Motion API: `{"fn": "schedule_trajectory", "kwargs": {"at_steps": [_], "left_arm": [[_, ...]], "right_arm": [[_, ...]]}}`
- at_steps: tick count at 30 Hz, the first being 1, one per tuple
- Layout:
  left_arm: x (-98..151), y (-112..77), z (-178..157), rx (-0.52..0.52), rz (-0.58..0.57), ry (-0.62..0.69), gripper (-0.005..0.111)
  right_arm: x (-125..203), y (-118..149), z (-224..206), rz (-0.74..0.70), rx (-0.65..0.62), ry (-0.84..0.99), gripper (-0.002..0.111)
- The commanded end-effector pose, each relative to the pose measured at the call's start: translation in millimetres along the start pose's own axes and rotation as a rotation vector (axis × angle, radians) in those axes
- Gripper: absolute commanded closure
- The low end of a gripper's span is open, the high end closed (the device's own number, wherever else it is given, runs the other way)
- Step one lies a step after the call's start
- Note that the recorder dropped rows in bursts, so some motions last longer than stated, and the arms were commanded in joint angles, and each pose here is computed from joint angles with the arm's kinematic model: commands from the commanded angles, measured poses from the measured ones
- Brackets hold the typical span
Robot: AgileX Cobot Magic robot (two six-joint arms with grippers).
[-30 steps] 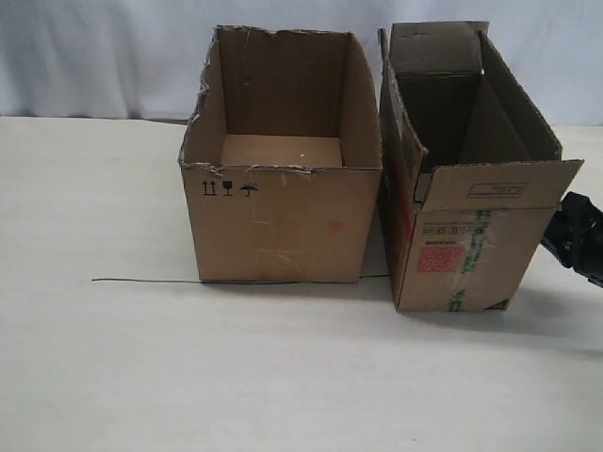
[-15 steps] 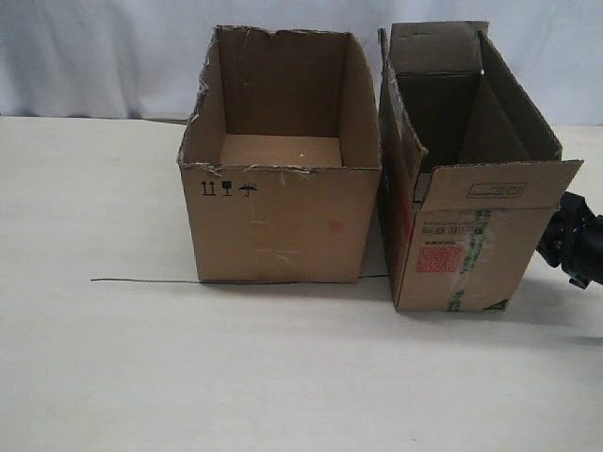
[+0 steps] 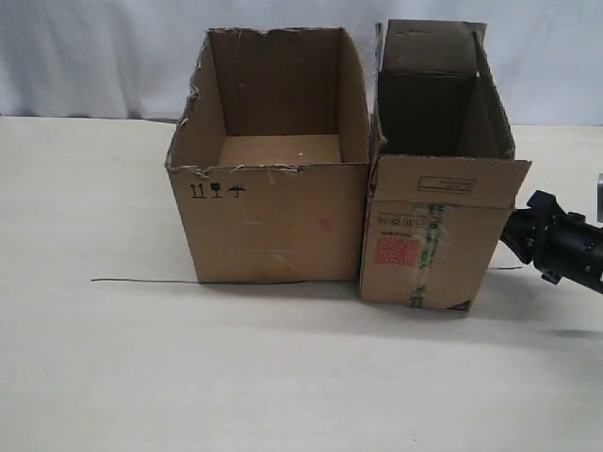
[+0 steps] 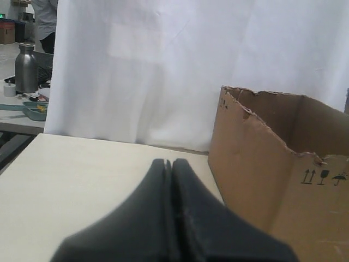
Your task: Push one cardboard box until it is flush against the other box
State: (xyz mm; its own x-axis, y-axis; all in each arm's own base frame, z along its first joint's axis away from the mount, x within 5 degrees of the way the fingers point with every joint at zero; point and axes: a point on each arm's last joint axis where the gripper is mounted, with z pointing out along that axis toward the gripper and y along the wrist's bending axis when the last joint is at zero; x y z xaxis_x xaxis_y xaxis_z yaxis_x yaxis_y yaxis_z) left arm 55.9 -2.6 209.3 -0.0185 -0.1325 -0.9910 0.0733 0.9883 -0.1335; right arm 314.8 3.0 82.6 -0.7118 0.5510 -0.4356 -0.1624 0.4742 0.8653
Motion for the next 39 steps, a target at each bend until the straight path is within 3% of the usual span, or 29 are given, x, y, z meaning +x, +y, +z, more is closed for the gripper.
{"fn": "schedule_trajectory", "kwargs": {"at_steps": [1,6,10,14,20,25,29,39], "left_arm": [[-3.3,-1.3,-0.6,0.016,-0.003,-0.021,0.107],[-3.3,-1.3,-0.6,0.016,-0.003,-0.021,0.107],[-3.3,-1.3,-0.6,0.016,-0.003,-0.021,0.107],[-3.3,-1.3,-0.6,0.016,-0.003,-0.021,0.107],[-3.3,-1.3,-0.6,0.016,-0.003,-0.021,0.107],[-3.3,-1.3,-0.6,0.016,-0.003,-0.021,0.107],[-3.3,-1.3,-0.6,0.016,-0.003,-0.021,0.107],[-3.3,-1.3,-0.6,0.016,-0.003,-0.021,0.107]], "right_arm": [[-4.0,2.0,6.6,-0.03,0.0,-0.024,0.103],[-17.1,6.7,-14.6,-0.096,-0.002,-0.044,0.103],[-20.5,30.1,-58.4,-0.207,0.035,-0.122,0.103],[13.5,60.7,-80.1,-0.376,0.09,-0.076,0.103],[53.6,84.9,-96.1,-0.554,0.16,-0.047,0.103],[77.5,96.1,-109.4,-0.599,0.171,-0.029,0.103],[91.9,104.5,-113.6,-0.607,0.101,-0.016,0.103],[93.8,112.5,-113.9,-0.619,0.018,-0.044,0.103]]}}
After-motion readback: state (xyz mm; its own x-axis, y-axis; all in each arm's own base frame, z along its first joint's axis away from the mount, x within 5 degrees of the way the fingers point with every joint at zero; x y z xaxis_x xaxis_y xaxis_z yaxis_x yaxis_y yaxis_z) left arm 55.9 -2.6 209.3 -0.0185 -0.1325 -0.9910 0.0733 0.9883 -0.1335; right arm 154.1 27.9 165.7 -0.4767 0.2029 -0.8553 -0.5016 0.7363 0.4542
